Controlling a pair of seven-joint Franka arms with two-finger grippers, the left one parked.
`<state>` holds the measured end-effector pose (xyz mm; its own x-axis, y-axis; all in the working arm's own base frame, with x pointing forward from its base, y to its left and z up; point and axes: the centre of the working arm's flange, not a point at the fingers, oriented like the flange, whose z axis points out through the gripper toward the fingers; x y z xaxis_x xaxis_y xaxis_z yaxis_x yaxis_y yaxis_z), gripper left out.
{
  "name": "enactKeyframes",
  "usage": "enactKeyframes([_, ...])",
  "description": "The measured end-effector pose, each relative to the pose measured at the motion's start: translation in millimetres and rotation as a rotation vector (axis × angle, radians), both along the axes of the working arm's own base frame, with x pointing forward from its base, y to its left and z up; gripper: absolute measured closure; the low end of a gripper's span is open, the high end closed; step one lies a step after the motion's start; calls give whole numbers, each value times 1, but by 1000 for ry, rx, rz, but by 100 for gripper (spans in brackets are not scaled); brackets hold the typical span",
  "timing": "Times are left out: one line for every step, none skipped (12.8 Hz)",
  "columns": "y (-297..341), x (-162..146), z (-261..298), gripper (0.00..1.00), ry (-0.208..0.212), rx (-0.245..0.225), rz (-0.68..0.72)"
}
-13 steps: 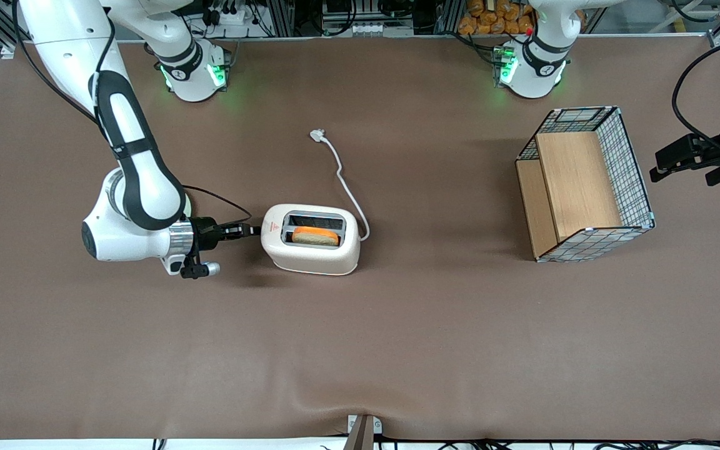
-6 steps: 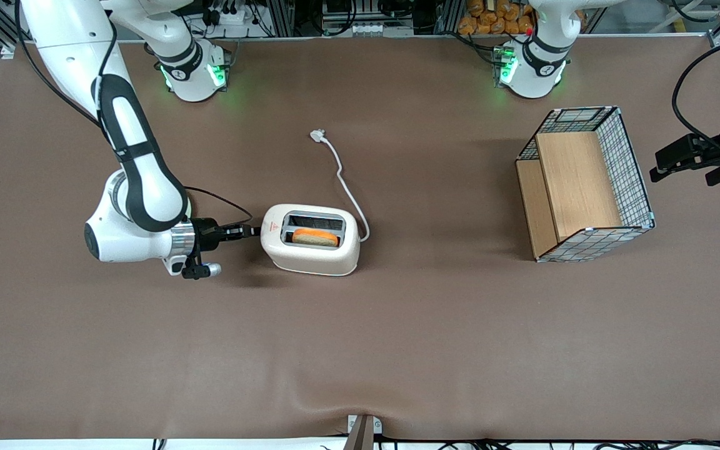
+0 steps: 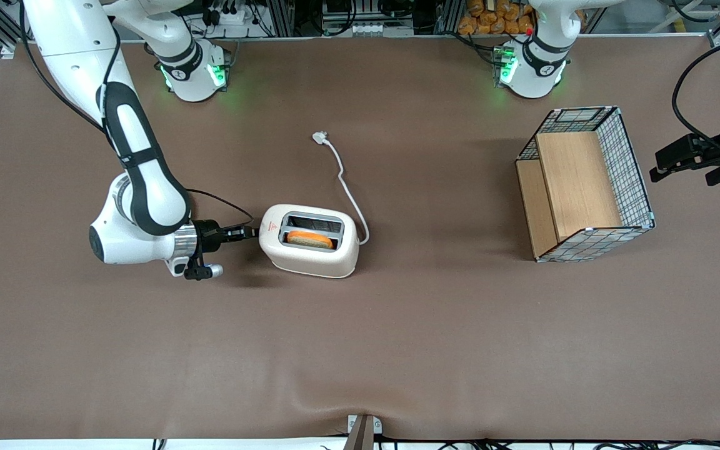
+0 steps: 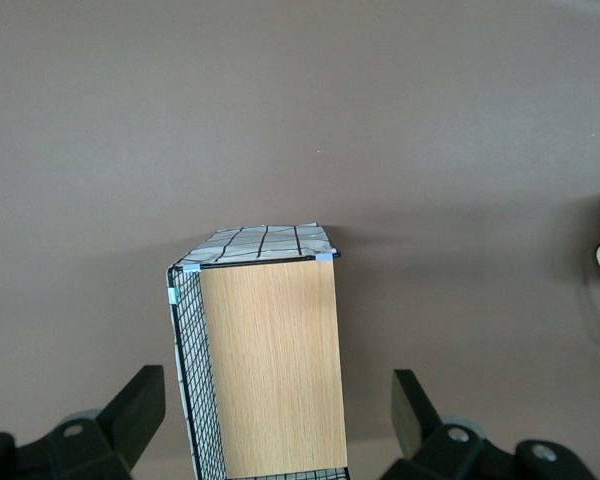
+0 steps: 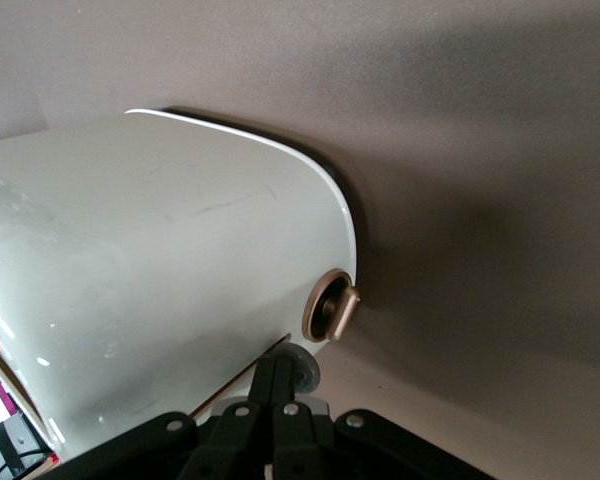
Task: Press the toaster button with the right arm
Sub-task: 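Push the toaster lever down with the right gripper, lowering the bread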
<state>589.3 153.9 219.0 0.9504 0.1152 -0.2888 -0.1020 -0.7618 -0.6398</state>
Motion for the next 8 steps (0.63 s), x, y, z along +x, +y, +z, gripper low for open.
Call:
enactKeyframes([-1,0,-1,99,1,0,-1])
enactKeyframes([-1,0,-1,99,1,-1,-2])
enactKeyframes([-2,0,-2,99,2,-1,-2])
enactKeyframes([-2,0,-2,99,3,0,-2])
enactKeyframes([-2,0,-2,99,3,0,-3])
enactKeyframes([-1,0,-2,99,3,2,-3])
enactKeyframes([-1,0,-2,99,4,4,-2])
enactKeyframes([0,1,-1,99,8,8,-3])
